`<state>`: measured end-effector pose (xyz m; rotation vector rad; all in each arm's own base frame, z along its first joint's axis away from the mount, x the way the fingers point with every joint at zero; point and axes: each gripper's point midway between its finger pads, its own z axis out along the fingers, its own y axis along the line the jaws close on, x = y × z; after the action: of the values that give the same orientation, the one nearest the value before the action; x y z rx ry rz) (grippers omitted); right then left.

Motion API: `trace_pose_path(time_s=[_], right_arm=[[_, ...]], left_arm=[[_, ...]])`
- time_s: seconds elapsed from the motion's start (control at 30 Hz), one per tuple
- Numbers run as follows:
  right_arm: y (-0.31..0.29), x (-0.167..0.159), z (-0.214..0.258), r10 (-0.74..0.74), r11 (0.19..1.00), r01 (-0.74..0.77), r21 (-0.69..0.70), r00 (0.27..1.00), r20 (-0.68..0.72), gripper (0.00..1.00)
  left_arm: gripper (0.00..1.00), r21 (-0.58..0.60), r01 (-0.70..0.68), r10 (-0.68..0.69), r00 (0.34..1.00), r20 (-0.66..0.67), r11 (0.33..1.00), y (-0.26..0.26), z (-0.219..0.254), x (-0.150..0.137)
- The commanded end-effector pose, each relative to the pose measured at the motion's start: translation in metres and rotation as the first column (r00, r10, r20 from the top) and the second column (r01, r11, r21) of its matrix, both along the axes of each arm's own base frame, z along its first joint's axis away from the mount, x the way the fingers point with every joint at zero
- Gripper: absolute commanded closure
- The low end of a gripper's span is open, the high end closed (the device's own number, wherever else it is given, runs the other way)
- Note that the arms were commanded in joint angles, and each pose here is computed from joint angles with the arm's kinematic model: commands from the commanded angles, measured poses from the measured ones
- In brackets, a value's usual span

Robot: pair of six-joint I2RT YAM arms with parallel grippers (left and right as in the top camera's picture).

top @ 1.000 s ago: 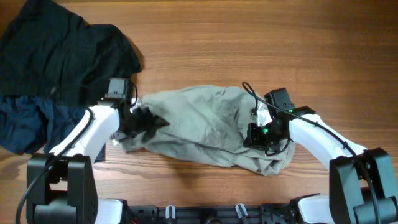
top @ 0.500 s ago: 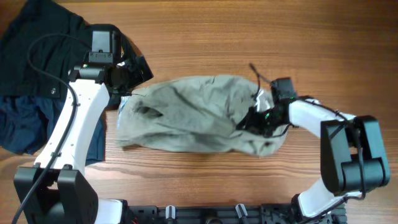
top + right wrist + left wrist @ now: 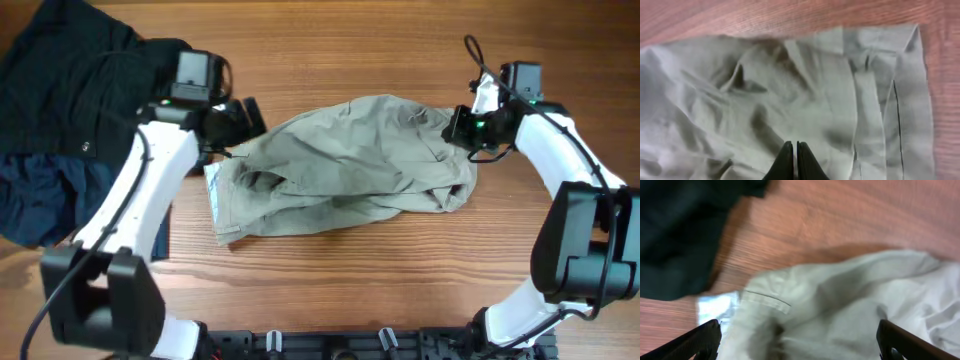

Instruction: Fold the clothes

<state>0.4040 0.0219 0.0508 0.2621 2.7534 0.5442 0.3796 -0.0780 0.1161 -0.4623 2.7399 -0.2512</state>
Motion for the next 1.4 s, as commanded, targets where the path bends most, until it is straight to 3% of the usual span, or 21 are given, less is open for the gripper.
trace_pose_path(time_s=[0.0,0.03,0.07,0.1,0.13,0.17,0.23,0.47,0.63,1.0,1.13,1.17,1.3,1.37], right_arm=[[0.018,0.008,0.027,0.131,0.990,-0.133,0.052,0.991,0.039,0.93],[0.023,0.006,0.037,0.164,0.983,-0.166,0.077,0.986,0.038,0.83],[0.030,0.003,0.049,0.194,0.975,-0.197,0.108,0.980,0.038,0.76],[0.033,0.001,0.055,0.205,0.971,-0.208,0.122,0.978,0.035,0.70],[0.034,-0.002,0.062,0.207,0.969,-0.208,0.137,0.978,0.027,0.65],[0.036,-0.003,0.065,0.208,0.967,-0.209,0.147,0.978,0.022,0.62],[0.037,-0.004,0.070,0.207,0.963,-0.208,0.171,0.978,0.025,0.55],[0.038,-0.006,0.072,0.175,0.963,-0.171,0.209,0.985,0.003,0.48],[0.038,-0.007,0.072,0.172,0.963,-0.167,0.212,0.985,-0.006,0.46],[0.016,0.006,0.071,0.043,0.979,-0.039,0.198,0.999,-0.014,0.37],[-0.021,-0.008,0.060,-0.093,0.984,0.110,0.140,0.988,-0.122,0.38],[-0.030,-0.012,0.057,-0.114,0.983,0.132,0.124,0.983,-0.142,0.38],[-0.068,-0.037,0.046,-0.209,0.972,0.227,0.053,0.949,-0.236,0.35],[-0.068,-0.045,0.041,-0.197,0.974,0.218,0.054,0.945,-0.260,0.33]], left_arm=[[0.00,0.021,0.044,-0.043,0.998,-0.039,0.999,-0.015,-0.017,-0.001],[0.01,0.022,0.052,-0.051,0.997,-0.052,0.998,-0.018,-0.021,-0.003],[0.08,0.024,0.060,-0.059,0.996,-0.067,0.998,-0.021,-0.025,-0.005],[0.26,0.026,0.066,-0.064,0.995,-0.080,0.997,-0.022,-0.029,-0.006],[0.59,0.030,0.075,-0.071,0.993,-0.098,0.997,-0.025,-0.035,-0.008],[0.81,0.032,0.081,-0.077,0.991,-0.110,0.996,-0.027,-0.039,-0.009],[0.96,0.035,0.094,-0.089,0.987,-0.133,0.995,-0.032,-0.048,-0.012],[0.96,0.050,0.184,-0.168,0.958,-0.231,0.982,-0.064,-0.102,-0.021],[0.96,0.051,0.188,-0.171,0.957,-0.234,0.981,-0.070,-0.140,-0.009],[0.96,0.039,0.155,-0.159,0.977,0.139,0.987,-0.092,-0.125,0.080],[0.71,0.069,0.169,-0.176,0.978,0.109,0.983,-0.081,-0.112,0.077],[0.69,0.073,0.173,-0.180,0.977,0.112,0.982,-0.078,-0.106,0.077],[0.41,0.057,0.133,-0.142,0.967,0.212,0.990,-0.062,-0.042,0.083],[0.33,0.052,0.116,-0.125,0.962,0.244,0.992,-0.053,-0.015,0.079]])
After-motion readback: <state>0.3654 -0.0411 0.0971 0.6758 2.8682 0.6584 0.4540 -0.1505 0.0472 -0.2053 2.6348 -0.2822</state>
